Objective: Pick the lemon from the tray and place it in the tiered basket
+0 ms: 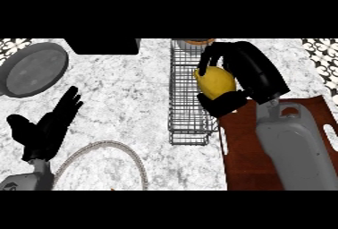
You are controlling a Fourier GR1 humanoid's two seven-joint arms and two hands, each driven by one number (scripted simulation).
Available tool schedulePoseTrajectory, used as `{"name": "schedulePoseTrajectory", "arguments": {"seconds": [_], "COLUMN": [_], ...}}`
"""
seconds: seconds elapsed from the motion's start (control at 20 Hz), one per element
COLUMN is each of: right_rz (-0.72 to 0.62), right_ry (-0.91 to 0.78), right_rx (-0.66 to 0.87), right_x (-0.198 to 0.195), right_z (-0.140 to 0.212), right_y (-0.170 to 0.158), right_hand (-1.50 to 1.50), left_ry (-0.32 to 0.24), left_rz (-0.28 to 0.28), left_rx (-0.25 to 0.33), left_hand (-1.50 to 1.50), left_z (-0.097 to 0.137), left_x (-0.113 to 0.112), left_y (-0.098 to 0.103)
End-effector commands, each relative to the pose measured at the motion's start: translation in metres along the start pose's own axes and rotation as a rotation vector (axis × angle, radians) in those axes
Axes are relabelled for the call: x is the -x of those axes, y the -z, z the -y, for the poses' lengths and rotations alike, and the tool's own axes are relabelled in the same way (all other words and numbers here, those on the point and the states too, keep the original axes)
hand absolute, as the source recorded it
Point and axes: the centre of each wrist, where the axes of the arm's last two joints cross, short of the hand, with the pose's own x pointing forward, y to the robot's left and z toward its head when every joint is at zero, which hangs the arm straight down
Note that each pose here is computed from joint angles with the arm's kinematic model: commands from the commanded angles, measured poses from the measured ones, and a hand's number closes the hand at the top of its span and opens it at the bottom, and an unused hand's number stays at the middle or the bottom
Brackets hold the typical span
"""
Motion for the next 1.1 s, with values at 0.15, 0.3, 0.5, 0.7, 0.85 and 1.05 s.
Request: {"name": "schedulePoseTrajectory", "arguments": {"seconds": [0.15, 0.3, 0.5, 0.7, 0.85, 1.05], "right_rz": [0.004, -0.003, -0.009, 0.02, 0.005, 0.027], "right_ry": [-0.049, -0.046, 0.05, 0.071, 0.044, 0.078], "right_rx": [0.044, 0.068, 0.245, 0.186, 0.182, 0.208], "right_x": [0.002, -0.015, 0.018, 0.018, 0.007, 0.002], "right_z": [-0.05, -0.038, -0.06, -0.065, -0.073, -0.082], "right_y": [0.028, 0.026, 0.035, 0.055, 0.058, 0.062], "right_hand": [1.5, 1.5, 1.5, -1.5, -1.5, -1.5], "left_ry": [-0.004, 0.001, -0.014, -0.012, -0.009, 0.007], "left_rz": [0.006, 0.019, 0.024, 0.005, -0.012, 0.006], "left_rx": [0.006, -0.014, 0.009, 0.014, 0.011, 0.021], "left_hand": [0.0, 0.0, 0.0, 0.0, 0.0, 0.0], "left_z": [-0.005, -0.02, 0.006, 0.006, -0.003, -0.02], "left_x": [-0.004, 0.0, -0.003, -0.006, -0.009, -0.014], "left_y": [0.001, -0.008, 0.003, -0.004, -0.02, -0.014]}}
